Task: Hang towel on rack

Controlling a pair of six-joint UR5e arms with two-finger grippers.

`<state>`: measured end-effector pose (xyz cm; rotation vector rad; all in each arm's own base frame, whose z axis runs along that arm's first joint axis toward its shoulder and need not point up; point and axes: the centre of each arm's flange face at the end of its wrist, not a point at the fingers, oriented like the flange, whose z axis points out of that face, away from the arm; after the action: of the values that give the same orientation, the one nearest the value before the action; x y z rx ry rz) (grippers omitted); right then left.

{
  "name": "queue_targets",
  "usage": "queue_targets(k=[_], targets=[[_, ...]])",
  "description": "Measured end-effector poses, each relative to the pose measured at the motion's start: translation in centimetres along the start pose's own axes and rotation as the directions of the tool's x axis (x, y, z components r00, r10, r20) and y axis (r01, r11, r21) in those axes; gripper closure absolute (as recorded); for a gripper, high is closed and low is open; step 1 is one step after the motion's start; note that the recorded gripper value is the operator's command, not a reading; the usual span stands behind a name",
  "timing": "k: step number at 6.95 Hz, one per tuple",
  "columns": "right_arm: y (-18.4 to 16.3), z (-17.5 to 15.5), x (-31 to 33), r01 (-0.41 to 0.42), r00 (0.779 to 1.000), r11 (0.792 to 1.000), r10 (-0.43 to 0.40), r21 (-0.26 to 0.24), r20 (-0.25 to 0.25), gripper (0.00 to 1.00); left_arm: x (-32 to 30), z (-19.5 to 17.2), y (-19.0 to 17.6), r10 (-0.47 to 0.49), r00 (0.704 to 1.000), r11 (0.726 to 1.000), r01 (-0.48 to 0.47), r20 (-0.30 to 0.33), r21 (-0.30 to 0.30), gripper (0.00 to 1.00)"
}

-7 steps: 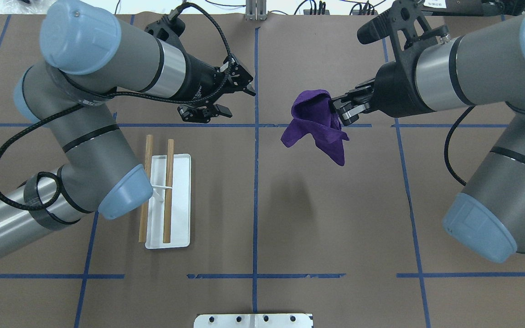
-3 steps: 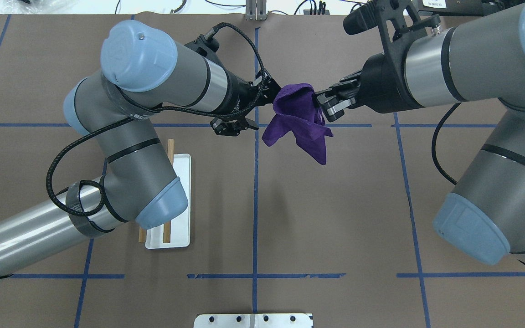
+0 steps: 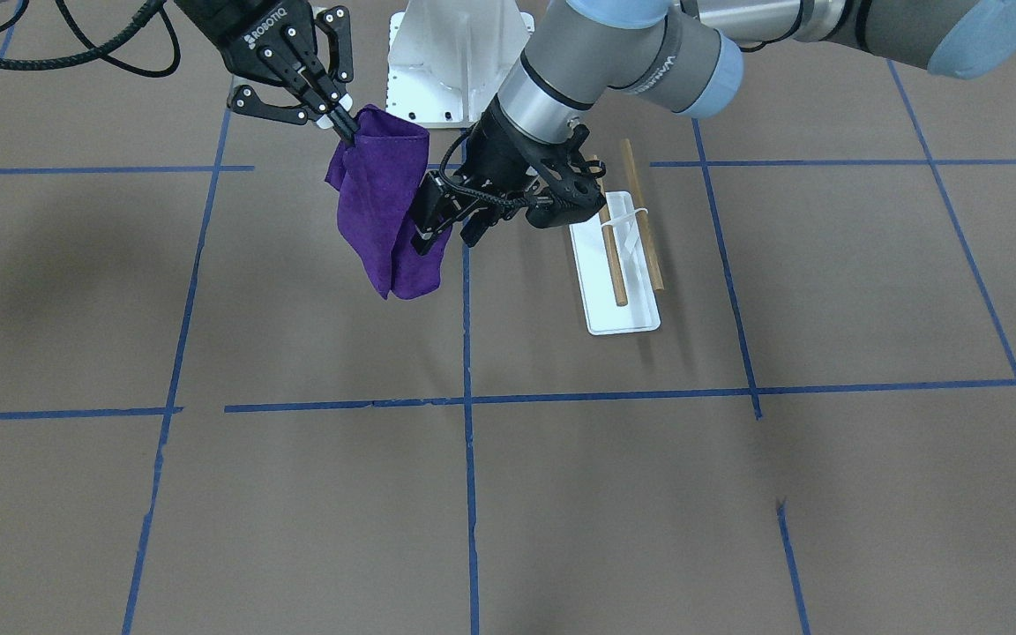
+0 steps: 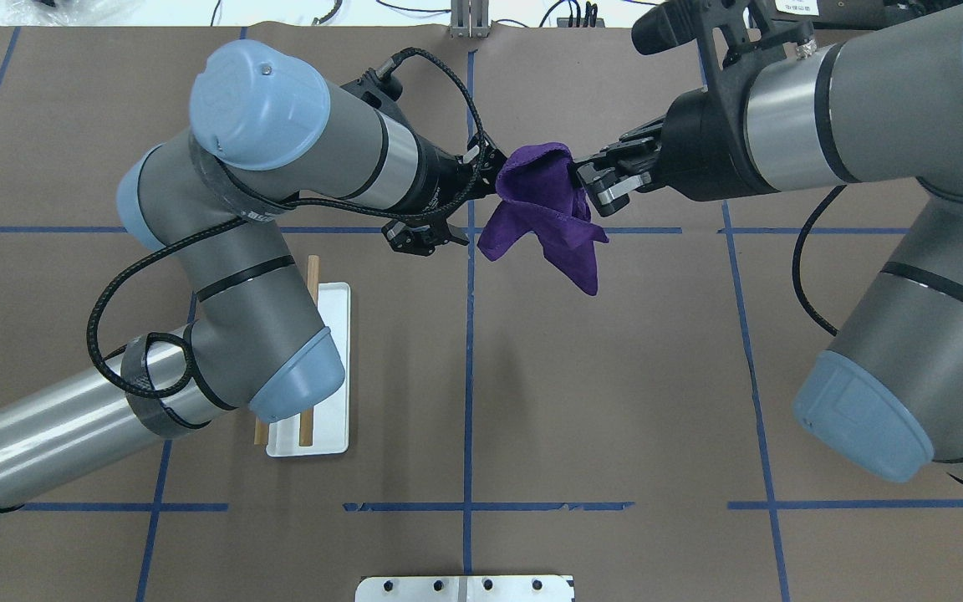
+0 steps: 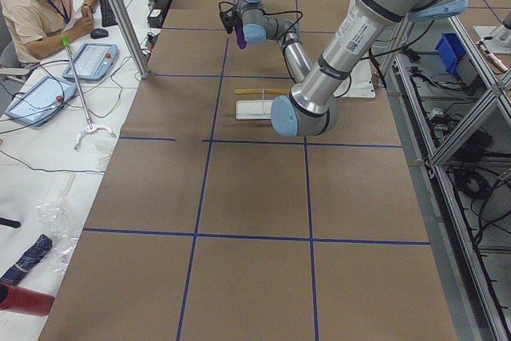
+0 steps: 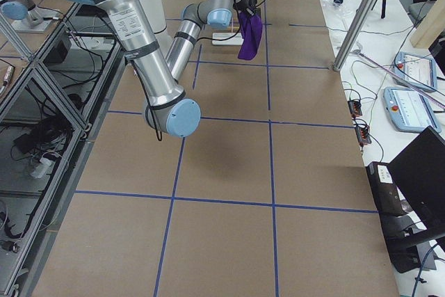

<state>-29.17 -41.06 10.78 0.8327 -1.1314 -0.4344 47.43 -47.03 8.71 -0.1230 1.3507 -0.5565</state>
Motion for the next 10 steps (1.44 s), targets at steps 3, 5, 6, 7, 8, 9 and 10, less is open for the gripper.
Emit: queue_targets(k=[3, 5, 6, 7, 8, 9, 10], targets=[[-0.5, -0.2, 0.6, 0.009, 0.999, 0.998, -0.006, 0.06, -0.05, 1.0, -0.2, 0.1, 0.8, -0.004, 1.0, 1.0, 0.004, 0.016, -0.027, 0.29], [-0.8, -0.2, 0.9, 0.011, 0.997, 0.996, -0.004, 0.088, -0.083, 1.0, 0.3, 0.1, 1.7, -0.029, 0.999, 0.998, 0.031, 0.034, -0.055, 0.31], [-0.8, -0.2, 1.0, 0.013, 0.996, 0.995, -0.005, 0.096, -0.09, 1.0, 0.8, -0.2, 2.0, -0.036, 0.999, 0.998, 0.038, 0.029, -0.059, 0.3], [-0.6, -0.1, 1.0, 0.016, 0.996, 0.995, -0.008, 0.094, -0.089, 1.0, 0.9, -0.4, 2.2, -0.032, 0.999, 0.998, 0.033, 0.027, -0.061, 0.3], [-0.2, 0.2, 0.8, 0.019, 0.996, 0.996, -0.012, 0.085, -0.083, 1.0, 0.6, -0.1, 2.0, -0.009, 0.999, 0.998, 0.011, 0.039, -0.057, 0.3], [0.3, 0.3, 0.4, 0.02, 0.997, 0.997, -0.014, 0.078, -0.071, 1.0, 0.3, 0.1, 1.5, 0.035, 0.997, 0.998, -0.031, 0.068, -0.047, 0.3], [0.8, 0.6, -0.3, 0.022, 0.998, 0.997, -0.018, 0.07, -0.055, 1.0, 0.2, 0.1, 0.6, 0.076, 0.992, 0.997, -0.073, 0.101, -0.033, 0.3]])
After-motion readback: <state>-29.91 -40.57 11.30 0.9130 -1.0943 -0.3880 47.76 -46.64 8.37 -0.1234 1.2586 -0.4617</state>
